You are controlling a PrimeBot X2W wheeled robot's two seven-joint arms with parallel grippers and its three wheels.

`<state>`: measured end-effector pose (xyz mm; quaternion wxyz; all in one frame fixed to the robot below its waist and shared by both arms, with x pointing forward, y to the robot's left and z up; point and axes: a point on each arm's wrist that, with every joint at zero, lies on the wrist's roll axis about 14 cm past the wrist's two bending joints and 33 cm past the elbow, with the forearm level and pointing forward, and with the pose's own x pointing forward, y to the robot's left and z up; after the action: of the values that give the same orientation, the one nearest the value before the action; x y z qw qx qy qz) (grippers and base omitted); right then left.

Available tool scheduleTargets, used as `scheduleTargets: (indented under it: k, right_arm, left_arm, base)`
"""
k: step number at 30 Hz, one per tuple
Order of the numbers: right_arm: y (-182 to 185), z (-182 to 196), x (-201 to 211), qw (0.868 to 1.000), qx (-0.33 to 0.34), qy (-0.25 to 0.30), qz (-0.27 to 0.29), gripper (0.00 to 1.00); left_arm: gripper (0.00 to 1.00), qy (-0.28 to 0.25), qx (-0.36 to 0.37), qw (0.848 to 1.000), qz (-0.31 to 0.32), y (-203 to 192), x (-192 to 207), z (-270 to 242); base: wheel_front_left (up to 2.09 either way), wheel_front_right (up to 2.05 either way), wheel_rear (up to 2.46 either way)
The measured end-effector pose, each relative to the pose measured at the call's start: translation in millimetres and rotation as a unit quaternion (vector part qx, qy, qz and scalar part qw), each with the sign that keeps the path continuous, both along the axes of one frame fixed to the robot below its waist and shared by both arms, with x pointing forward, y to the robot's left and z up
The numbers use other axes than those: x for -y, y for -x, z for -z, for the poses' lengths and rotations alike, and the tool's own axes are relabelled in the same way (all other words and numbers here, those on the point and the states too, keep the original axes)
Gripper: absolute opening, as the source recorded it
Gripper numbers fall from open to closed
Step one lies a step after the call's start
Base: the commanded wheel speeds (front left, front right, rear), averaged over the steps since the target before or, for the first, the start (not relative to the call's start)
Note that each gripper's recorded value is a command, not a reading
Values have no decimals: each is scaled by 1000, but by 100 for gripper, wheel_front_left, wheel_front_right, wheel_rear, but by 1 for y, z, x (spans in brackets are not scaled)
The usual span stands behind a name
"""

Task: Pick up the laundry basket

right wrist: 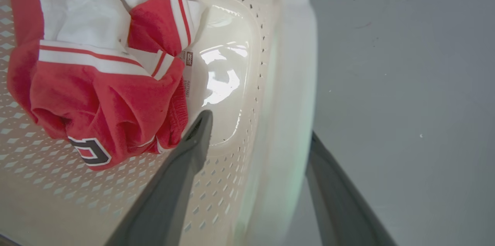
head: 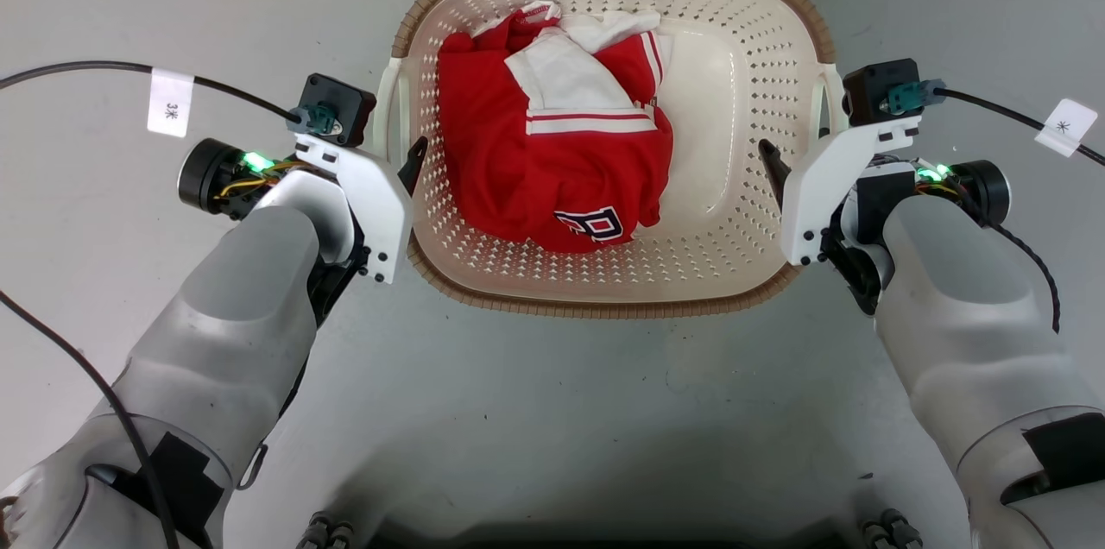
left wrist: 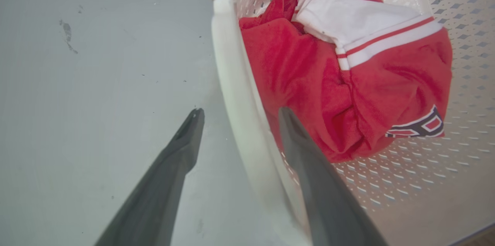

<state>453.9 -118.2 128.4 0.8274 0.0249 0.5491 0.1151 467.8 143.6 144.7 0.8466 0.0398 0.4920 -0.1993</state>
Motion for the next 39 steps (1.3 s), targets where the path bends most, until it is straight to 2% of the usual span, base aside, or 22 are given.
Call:
scheduleTargets:
  k: [7, 8, 9, 10, 11, 23, 33, 39]
  right_arm:
    - [1, 3, -2, 1000, -4, -4, 5, 100]
    - [1, 4, -2, 1000, -4, -5, 5, 100]
    - [2, 4, -3, 1000, -6, -5, 4, 93]
    - [2, 5, -3, 1000, -8, -6, 4, 33]
    - [2, 5, -4, 1000, -9, -6, 3, 0]
    - [-4, -8, -1, 1000, 2, 4, -6, 0]
    - [-2, -52, 7, 999, -7, 33, -35, 0]
    - [22, -94, 11, 996, -44, 49, -53, 0]
  left_arm:
    - [100, 4, -2, 1000, -3, 2, -1, 2]
    - [66, 5, -4, 1000, -4, 2, -1, 3]
    - [17, 7, -5, 1000, -6, 2, 0, 3]
    - [0, 10, -7, 1000, -8, 3, 1, 3]
    - [0, 12, -9, 1000, -7, 4, 3, 3]
    - [0, 24, -10, 1000, -7, 5, 9, -9]
    - [0, 26, -19, 999, 23, 17, 17, -49]
    - [0, 30, -48, 998, 38, 37, 22, -94]
  base:
    - [0, 0, 0]
    - [0, 0, 0]
    - [0, 0, 0]
    - [0, 0, 0]
    - [0, 0, 0]
    - [0, 0, 0]
    - [0, 0, 0]
    - [0, 0, 0]
